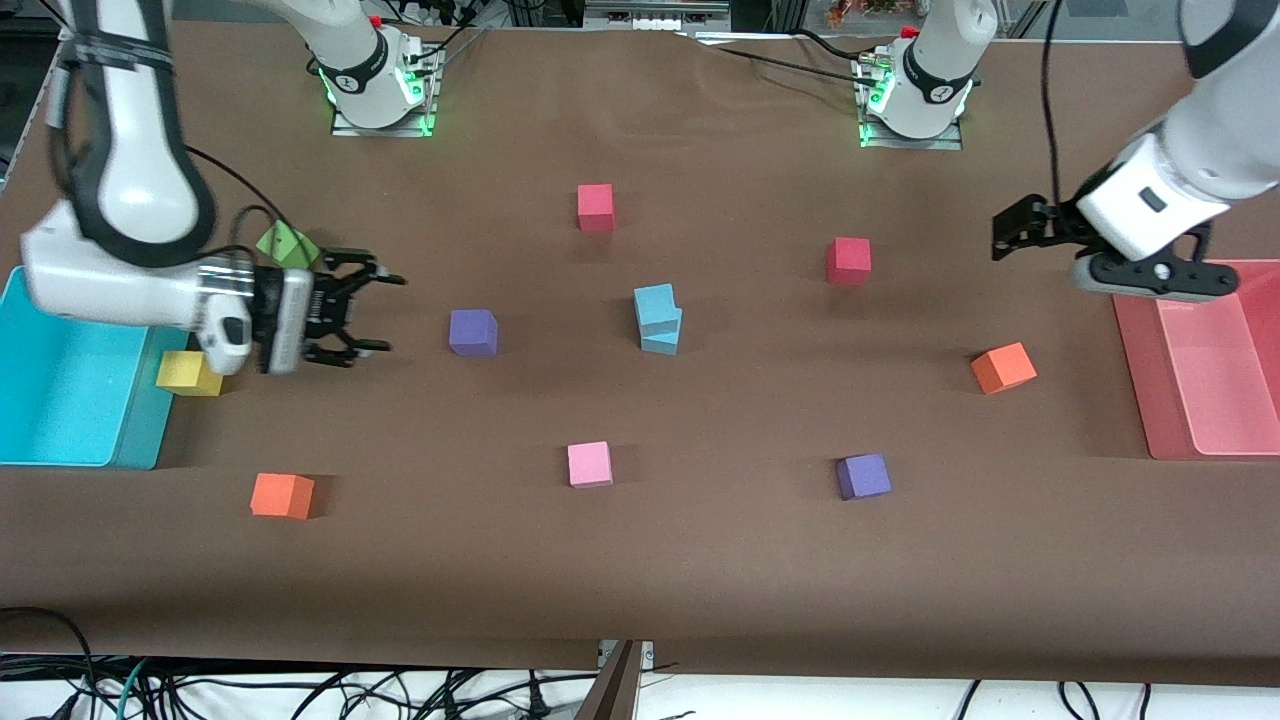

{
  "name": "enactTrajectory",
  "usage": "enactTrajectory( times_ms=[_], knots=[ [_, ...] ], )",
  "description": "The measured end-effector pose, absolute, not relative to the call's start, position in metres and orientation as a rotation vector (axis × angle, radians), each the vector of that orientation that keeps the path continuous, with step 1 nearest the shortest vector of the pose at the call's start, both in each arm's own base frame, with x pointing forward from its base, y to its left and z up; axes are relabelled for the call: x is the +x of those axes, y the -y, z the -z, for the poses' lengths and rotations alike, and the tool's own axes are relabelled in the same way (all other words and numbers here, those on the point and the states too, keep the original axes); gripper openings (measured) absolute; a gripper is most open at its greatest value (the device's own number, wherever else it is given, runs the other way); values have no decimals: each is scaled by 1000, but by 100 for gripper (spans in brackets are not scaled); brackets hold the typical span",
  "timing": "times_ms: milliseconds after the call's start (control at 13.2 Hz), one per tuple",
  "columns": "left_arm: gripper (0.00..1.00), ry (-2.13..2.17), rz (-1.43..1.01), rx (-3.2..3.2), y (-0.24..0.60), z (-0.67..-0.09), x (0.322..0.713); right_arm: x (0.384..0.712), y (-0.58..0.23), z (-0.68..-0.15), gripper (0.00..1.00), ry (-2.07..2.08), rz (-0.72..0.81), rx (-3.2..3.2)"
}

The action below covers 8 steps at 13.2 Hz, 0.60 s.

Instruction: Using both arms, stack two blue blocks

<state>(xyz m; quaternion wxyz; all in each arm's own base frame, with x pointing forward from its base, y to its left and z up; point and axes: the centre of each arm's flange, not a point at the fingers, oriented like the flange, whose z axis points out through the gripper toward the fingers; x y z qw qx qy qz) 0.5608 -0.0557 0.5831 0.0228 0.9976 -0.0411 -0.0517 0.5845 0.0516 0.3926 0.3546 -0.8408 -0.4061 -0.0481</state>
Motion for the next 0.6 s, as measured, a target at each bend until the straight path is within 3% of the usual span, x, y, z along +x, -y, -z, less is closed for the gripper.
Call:
enactTrajectory(
  times_ms=[302,604],
  knots=[
    [100,113,170,3122,32,-582,561,595,-42,-458,100,728,-284,-2676],
    [100,120,151,3128,32,-591,552,593,-75,-472,100,329,-446,-3032]
  ],
)
